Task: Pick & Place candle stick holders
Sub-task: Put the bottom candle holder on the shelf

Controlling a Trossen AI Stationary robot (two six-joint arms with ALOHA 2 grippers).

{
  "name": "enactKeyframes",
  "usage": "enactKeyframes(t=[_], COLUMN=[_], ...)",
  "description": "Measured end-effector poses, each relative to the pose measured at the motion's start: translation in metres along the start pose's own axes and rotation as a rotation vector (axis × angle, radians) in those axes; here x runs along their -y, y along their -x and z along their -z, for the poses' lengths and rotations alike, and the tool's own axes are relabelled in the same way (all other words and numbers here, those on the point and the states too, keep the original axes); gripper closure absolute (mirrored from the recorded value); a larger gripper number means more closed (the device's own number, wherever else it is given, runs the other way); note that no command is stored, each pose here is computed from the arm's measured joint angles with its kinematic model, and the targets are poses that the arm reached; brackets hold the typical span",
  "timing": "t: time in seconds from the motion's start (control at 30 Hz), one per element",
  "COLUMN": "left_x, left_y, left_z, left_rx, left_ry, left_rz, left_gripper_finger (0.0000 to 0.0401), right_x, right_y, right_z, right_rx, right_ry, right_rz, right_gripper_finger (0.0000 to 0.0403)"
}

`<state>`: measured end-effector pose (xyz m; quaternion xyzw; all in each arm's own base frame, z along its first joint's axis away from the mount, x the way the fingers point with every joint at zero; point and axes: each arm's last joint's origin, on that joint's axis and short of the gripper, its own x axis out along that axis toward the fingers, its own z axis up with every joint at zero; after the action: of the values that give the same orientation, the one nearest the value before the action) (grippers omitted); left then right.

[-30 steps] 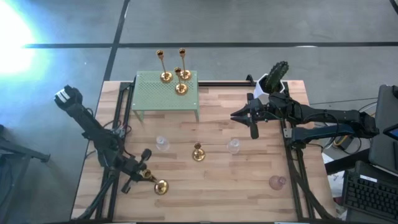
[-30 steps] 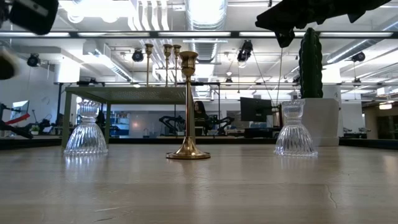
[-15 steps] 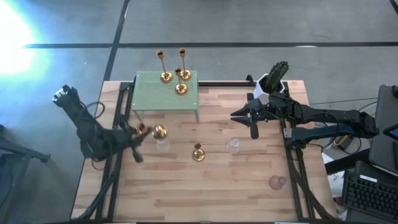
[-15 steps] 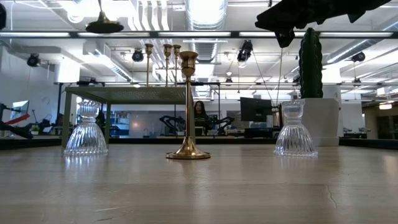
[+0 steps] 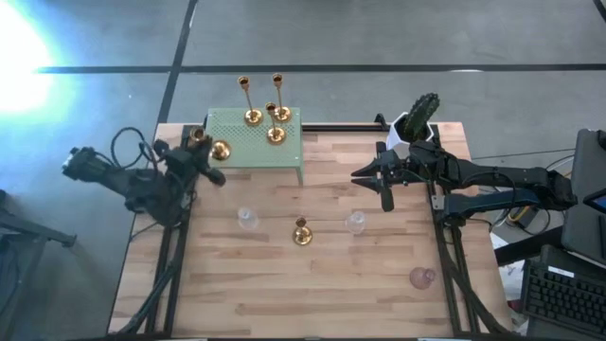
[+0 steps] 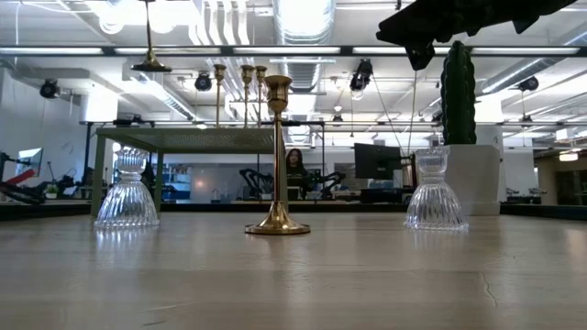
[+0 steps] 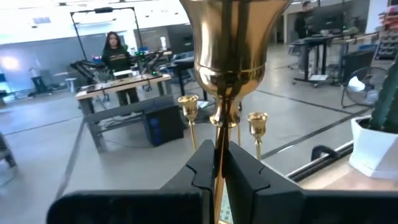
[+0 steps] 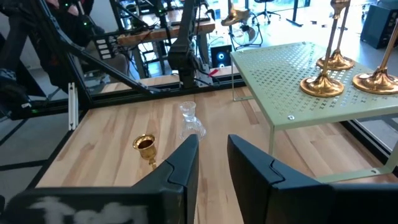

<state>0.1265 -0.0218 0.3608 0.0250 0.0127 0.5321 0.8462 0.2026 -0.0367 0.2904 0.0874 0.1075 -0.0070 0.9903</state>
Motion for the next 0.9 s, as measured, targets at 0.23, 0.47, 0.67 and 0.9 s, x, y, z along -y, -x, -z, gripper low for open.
enactKeyframes(t=[0.23, 0.47, 0.67, 0.9], left_x=[-0.012, -0.028, -0.042, -0.055], left_y=[-0.027, -0.058, -0.084, -0.107], left_z=[0.004, 0.02, 0.026, 0.031], left_rx=[0.001, -0.086, -0.135, -0.169], left_ry=[-0.02, 0.023, 0.038, 0.022], left_rz=[-0.05, -0.03, -0.056, -0.098], left_gripper_finger=[0.0381, 0.0381, 0.0381, 0.0381], right_x=[0.0, 0.0, 0.0, 0.0], right_y=[0.0, 0.0, 0.0, 0.0], right_z=[0.0, 0.0, 0.0, 0.0], right_rx=[0.0, 0.0, 0.0, 0.0], right_ry=[0.0, 0.0, 0.0, 0.0], right_rz=[-0.001, 0.0, 0.0, 0.0], right_gripper_finger=[0.0337, 0.0336, 0.0325, 0.0315])
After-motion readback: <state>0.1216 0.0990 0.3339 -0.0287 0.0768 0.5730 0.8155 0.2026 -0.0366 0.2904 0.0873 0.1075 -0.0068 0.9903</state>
